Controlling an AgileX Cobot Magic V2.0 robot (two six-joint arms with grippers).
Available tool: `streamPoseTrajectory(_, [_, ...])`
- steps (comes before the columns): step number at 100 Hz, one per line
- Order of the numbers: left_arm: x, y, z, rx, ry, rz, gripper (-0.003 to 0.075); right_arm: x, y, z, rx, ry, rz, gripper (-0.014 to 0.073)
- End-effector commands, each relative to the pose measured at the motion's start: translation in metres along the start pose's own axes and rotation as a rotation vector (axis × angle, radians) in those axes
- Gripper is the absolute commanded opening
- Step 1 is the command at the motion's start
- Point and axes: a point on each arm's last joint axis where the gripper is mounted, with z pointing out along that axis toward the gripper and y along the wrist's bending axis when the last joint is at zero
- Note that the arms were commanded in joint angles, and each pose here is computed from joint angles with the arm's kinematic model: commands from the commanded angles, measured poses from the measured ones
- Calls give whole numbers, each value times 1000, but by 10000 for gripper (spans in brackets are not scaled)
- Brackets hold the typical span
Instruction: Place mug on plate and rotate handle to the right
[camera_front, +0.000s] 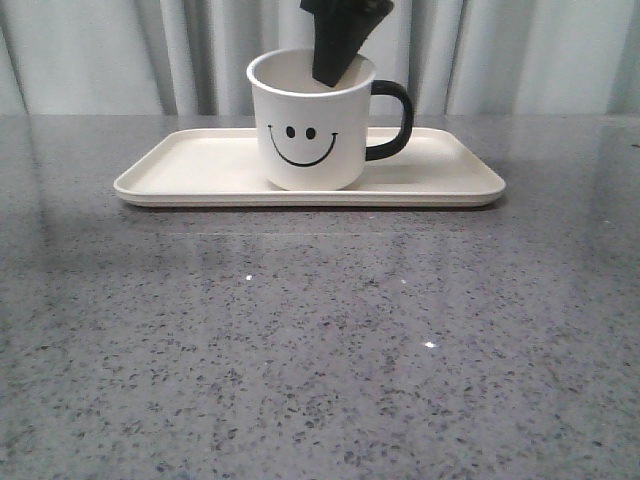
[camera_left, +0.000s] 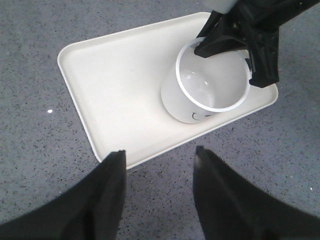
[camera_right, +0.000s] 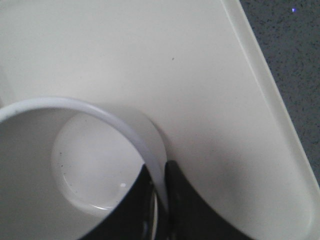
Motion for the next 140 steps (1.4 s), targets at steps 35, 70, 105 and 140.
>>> streamPoseTrajectory(35, [-12, -5, -13, 22, -106, -9, 316, -16, -4, -37, 95, -147, -24, 227])
streamPoseTrajectory(70, [-14, -5, -14, 21, -133, -2, 315, -28, -5, -76, 136, -233, 42, 300])
streamPoseTrajectory(105, [-12, -6, -41, 19, -314, 24, 315, -18, 11, -125, 84, -220, 143, 94])
streamPoseTrajectory(140, [34, -1, -59, 10, -408, 18, 272, -10, 25, -159, 57, -252, 260, -68])
